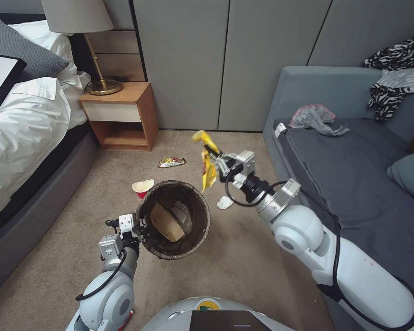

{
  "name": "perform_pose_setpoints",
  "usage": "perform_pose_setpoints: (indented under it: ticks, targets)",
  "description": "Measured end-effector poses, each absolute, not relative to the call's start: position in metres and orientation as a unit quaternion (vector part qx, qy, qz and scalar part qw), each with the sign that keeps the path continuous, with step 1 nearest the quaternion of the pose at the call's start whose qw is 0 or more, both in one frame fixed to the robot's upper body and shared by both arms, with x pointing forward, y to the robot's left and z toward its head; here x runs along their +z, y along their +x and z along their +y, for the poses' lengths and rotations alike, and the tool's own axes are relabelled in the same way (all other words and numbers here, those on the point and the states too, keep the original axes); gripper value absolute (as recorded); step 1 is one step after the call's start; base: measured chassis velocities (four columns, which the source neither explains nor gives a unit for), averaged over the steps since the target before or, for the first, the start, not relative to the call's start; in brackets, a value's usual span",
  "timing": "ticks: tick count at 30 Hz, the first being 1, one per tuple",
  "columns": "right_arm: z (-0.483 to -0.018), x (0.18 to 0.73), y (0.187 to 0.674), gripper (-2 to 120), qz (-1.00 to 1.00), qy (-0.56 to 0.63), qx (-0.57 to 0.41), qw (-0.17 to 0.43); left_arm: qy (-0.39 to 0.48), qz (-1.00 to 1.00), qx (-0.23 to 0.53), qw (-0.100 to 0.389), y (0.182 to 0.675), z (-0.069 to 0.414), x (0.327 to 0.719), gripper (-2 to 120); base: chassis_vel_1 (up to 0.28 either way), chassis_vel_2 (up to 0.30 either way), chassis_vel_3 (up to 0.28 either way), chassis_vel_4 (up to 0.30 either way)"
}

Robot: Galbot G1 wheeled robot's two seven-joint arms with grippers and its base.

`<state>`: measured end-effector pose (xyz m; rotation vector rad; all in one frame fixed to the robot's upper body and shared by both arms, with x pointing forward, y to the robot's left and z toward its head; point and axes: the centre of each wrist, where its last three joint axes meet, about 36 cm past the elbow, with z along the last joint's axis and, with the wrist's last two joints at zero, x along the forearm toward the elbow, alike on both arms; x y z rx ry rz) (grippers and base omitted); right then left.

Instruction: Pick up the trash bin, then pick up the garbage from the floor and place it into the trash bin.

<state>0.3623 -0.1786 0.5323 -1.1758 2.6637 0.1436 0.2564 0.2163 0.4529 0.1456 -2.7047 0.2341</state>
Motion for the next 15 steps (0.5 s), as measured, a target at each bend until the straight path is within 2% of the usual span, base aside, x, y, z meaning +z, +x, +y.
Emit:
perform_pose_setpoints:
  ticks: [15]
  targets:
    - [-0.138, 0.478, 0.347, 0, 0.880, -0.469, 0.053, 0.061, 0.055, -0.973, 0.082, 0.207, 0.258, 0.219, 0.453, 0, 0.000, 0.000, 0.000, 0.000]
